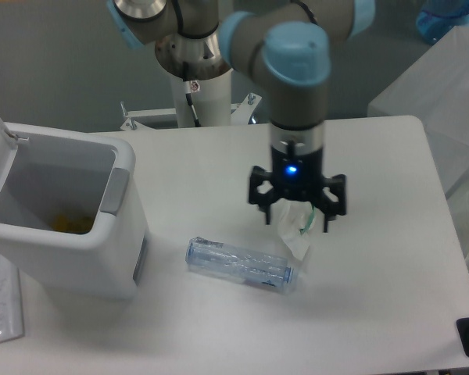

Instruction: Open the trash can

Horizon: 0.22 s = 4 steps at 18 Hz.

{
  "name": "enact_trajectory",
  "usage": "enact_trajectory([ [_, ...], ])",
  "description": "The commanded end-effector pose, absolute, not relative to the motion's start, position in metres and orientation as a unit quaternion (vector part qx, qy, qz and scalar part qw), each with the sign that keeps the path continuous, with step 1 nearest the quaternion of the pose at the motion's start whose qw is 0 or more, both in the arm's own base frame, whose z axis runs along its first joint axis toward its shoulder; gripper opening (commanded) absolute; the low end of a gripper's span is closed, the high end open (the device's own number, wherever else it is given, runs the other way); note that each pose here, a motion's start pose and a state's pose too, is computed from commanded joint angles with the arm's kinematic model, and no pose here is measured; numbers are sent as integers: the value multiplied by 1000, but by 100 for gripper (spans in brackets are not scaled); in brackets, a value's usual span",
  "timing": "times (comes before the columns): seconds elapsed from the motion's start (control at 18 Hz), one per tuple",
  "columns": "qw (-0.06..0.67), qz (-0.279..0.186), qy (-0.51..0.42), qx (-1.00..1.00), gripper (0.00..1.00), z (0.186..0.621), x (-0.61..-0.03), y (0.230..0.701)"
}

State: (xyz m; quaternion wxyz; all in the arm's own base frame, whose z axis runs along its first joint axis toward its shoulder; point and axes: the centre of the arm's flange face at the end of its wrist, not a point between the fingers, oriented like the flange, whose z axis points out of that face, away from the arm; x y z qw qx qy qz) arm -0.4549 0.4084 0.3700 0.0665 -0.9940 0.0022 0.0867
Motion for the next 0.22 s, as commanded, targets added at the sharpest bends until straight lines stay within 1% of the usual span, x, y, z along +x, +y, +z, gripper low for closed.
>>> enact_trajectory([
  [0.11, 38, 78, 54, -995, 100, 366, -458, 401],
  [0.22, 21, 75, 79, -994, 100, 362, -459, 400],
])
